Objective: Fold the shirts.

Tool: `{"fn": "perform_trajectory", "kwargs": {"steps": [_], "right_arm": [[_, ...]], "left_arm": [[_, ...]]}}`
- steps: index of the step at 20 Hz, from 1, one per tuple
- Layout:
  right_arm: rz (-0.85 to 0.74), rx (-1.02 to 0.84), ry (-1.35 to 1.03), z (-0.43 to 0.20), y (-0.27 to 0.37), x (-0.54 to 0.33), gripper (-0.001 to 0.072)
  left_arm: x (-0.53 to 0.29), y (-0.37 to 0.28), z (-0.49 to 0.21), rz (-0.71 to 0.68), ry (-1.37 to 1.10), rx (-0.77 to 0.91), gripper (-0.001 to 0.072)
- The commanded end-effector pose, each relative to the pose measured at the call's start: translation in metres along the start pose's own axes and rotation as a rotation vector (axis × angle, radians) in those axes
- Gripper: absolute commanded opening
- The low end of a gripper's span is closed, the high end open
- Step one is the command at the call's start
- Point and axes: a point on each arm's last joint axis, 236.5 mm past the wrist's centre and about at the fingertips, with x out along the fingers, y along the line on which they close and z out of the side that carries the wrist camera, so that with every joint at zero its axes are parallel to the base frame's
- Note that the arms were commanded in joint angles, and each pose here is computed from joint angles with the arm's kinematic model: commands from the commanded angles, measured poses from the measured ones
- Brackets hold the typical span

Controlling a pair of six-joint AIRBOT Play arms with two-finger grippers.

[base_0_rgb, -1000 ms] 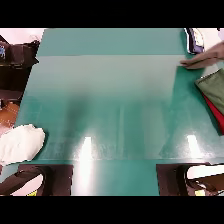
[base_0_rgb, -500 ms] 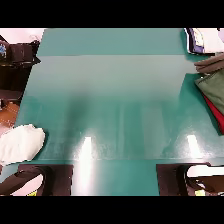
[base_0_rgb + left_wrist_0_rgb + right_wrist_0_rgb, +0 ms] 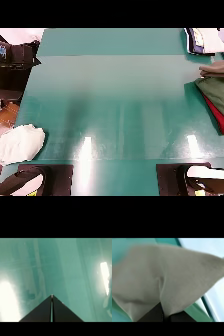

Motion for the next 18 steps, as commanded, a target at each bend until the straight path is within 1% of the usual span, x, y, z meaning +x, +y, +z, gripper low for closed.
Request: {"fn": "perform_trajectory", "kwargs": {"steps": [1,5,6,7,8,9,11,13,14,16,17,18], "right_arm": [[-0.159,0.037,0.201,-0.055,-0.038,0.006,0.0017],[-0.174,0.129,0.378,-0.115,-0.057,0.021,0.0018],[-0.186,0.171,0.413,-0.129,-0.066,0.021,0.003],[-0.194,0.195,0.435,-0.138,-0.074,0.021,0.021],[-0.197,0.219,0.453,-0.146,-0.081,0.02,0.0534],[-0.208,0.253,0.471,-0.153,-0.089,0.017,0.0673],[-0.238,0.345,0.47,-0.159,-0.101,0.007,0.0671],[-0.194,0.384,0.412,-0.148,-0.096,0.001,0.0669],[-0.145,0.403,0.368,-0.137,-0.086,-0.001,0.0648],[-0.021,0.435,0.293,-0.114,-0.055,-0.008,0.0643],[0.039,0.441,0.268,-0.105,-0.038,-0.012,0.0629],[0.101,0.441,0.243,-0.095,-0.019,-0.019,0.0523]], "left_arm": [[0.0,0.0,-0.007,0.0,0.031,0.011,0.0032],[0.0,0.0,-0.01,-0.001,0.042,0.022,0.0032],[0.0,0.0,-0.01,-0.001,0.041,0.022,0.0032],[0.0,0.0,-0.01,-0.001,0.041,0.022,0.0032],[0.0,0.0,-0.009,-0.001,0.039,0.021,0.0032],[0.0,0.0,-0.009,-0.001,0.037,0.021,0.0032],[0.0,0.0,-0.005,0.0,0.022,0.021,0.0032],[0.0,0.0,-0.001,0.0,0.002,0.021,0.0032],[0.0,0.0,0.001,0.0,-0.006,0.021,0.0032],[0.0,0.0,0.002,0.0,-0.008,0.021,0.0032],[0.0,0.0,0.003,0.0,-0.014,0.02,0.0032],[0.0,0.0,0.004,0.0,-0.019,0.02,0.0032]]}}
